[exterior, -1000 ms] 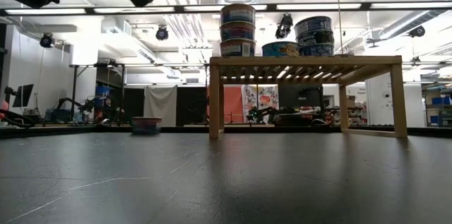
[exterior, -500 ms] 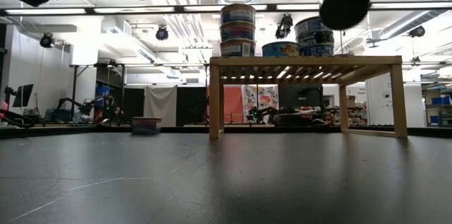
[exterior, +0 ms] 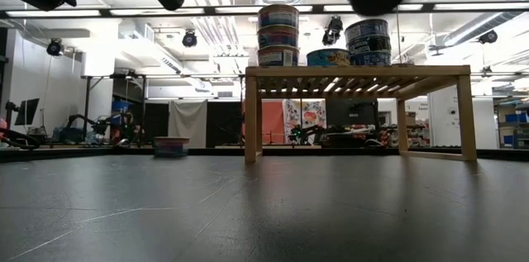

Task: Stack canned seafood by type on shelf
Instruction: Put the green tuna can on the shelf

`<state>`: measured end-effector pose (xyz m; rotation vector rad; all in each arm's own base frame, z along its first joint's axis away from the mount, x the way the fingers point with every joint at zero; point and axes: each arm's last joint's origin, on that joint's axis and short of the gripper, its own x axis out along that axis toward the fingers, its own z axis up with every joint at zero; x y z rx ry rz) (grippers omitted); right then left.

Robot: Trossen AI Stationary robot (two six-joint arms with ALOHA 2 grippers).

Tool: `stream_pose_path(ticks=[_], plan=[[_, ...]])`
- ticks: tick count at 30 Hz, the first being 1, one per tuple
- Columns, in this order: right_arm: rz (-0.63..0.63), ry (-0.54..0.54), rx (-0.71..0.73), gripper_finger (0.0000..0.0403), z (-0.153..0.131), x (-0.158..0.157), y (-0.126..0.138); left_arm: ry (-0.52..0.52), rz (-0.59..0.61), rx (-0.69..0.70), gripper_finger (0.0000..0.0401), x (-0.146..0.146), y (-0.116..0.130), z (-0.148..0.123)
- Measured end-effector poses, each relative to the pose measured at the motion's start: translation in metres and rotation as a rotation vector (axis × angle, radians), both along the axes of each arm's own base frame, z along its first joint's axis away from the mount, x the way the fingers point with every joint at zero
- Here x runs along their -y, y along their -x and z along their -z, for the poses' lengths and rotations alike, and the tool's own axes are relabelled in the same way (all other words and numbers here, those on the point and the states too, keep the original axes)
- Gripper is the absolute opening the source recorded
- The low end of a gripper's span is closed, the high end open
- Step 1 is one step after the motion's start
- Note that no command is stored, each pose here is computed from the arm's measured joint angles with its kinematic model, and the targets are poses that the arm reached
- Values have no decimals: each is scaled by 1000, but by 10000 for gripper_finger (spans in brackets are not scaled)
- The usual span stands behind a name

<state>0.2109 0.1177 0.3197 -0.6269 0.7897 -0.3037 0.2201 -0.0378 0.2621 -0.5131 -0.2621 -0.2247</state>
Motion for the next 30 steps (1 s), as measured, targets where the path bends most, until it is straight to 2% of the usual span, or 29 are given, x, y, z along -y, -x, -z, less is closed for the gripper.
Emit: stream_pose_path(ticks=[3,5,10,14,16,19,23,26,30], plan=[[-206,39,43,135,-10,-12,-14,-12,-4,2,302,0,0,0],[-309,45,66,135,-19,-14,-15,-12,-4,2,302,0,0,0],[-381,-46,210,135,-48,8,11,-10,-3,1,302,0,0,0],[-493,-129,339,135,-44,27,33,-16,-16,2,302,0,0,0],[-454,-140,379,135,-35,39,46,-20,-31,3,302,-1,0,0],[-306,-173,425,135,-21,52,59,-21,-33,2,302,-1,0,0],[-297,-217,393,135,-9,51,62,-27,-35,-5,302,-1,0,1],[-285,-129,286,135,-3,52,62,-47,-45,-2,302,-1,0,1],[-102,-32,176,135,-9,58,67,-47,-65,-3,302,-2,-1,1]])
